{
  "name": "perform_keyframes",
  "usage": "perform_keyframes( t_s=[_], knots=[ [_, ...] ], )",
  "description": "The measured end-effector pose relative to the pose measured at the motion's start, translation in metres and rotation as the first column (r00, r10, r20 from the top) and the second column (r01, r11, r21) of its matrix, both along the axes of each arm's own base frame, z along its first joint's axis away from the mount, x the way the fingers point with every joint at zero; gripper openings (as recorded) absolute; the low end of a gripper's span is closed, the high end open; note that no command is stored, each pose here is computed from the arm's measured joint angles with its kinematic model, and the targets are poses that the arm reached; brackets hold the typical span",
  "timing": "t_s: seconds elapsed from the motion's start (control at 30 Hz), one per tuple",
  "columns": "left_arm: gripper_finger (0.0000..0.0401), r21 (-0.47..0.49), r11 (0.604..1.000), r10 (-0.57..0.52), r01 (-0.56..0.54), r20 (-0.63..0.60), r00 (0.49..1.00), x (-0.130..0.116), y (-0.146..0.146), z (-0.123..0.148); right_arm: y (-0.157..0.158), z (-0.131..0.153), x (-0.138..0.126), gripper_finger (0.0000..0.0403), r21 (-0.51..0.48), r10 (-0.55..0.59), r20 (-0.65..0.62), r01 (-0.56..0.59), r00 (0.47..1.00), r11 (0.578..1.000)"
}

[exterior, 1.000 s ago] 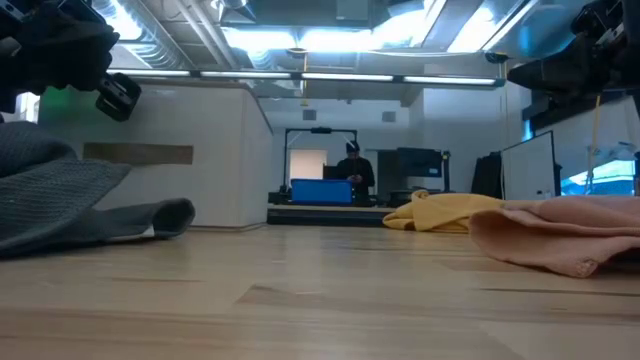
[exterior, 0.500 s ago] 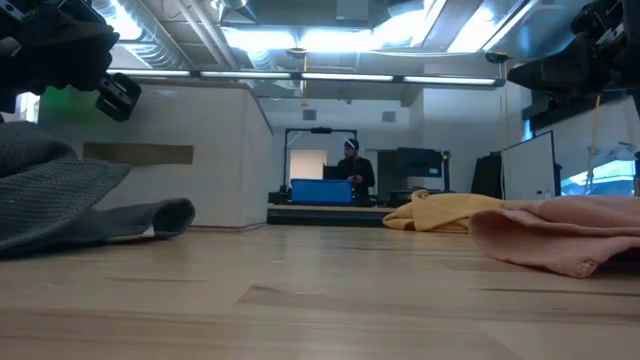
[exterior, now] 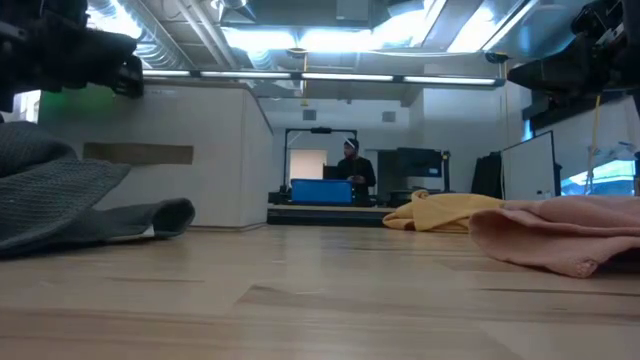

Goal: Fold towel
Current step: Fold the grey towel

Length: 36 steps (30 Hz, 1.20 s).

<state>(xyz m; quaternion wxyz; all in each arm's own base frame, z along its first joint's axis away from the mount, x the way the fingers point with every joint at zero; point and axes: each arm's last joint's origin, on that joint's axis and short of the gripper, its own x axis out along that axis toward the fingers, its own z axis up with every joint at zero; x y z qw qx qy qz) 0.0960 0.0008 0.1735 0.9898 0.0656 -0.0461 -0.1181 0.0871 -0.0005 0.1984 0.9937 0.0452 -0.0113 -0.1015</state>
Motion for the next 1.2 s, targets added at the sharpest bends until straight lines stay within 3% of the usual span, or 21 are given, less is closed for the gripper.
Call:
perform_keyframes(
  t_s=[0.07,0.2,0.27,0.33,0.4,0.47,0.63,0.83,0.97,1.1,1.2],
  knots=[
    [0.0015,0.012,1.0,0.002,-0.003,0.033,0.999,0.0,0.0,0.003,0.0,0.0,0.0,0.0017,0.0,0.0,0.0,0.0,1.0,1.0],
    [0.0015,-0.199,0.978,-0.036,0.061,0.129,0.991,-0.003,-0.002,0.017,0.0,0.0,0.0,0.0017,0.0,0.0,0.0,0.0,1.0,1.0],
    [0.0015,-0.241,0.968,-0.024,0.076,0.213,0.977,-0.006,-0.001,0.026,0.0,0.0,0.0,0.0017,0.0,0.0,0.002,0.0,1.0,1.0],
    [0.0015,-0.342,0.935,0.0,0.094,0.264,0.964,-0.008,0.0,0.033,0.0,0.002,0.0,0.0017,0.016,0.001,0.021,-0.001,1.0,1.0],
    [0.0015,-0.444,0.891,0.045,0.096,0.296,0.954,-0.01,0.001,0.037,0.0,0.003,0.0,0.0017,0.109,0.008,0.056,-0.014,0.998,0.994],
    [0.0015,-0.465,0.882,0.089,0.07,0.311,0.946,-0.01,0.003,0.039,0.001,0.005,0.0,0.0017,0.191,0.018,0.087,-0.034,0.996,0.981],
    [0.0011,-0.447,0.894,0.129,0.033,0.326,0.937,-0.008,0.003,0.061,0.0,0.011,-0.001,0.0017,0.196,-0.013,0.156,-0.018,0.988,0.98],
    [0.0004,-0.357,0.934,0.07,0.01,0.209,0.975,0.023,-0.004,0.116,0.001,0.013,-0.001,0.0017,0.144,0.022,0.163,-0.046,0.986,0.989],
    [0.0001,-0.28,0.96,0.021,-0.019,0.001,1.0,0.046,-0.011,0.162,0.001,0.013,-0.001,0.0017,0.117,0.033,0.163,-0.052,0.986,0.992],
    [0.0001,-0.243,0.966,0.029,-0.085,-0.225,0.974,0.07,-0.022,0.186,0.001,0.017,-0.002,0.0017,0.111,0.034,0.204,-0.058,0.978,0.992],
    [0.0001,-0.232,0.967,0.02,-0.109,-0.358,0.934,0.083,-0.035,0.19,0.002,0.02,-0.002,0.0017,0.092,0.064,0.232,-0.088,0.971,0.992]
  ],
)
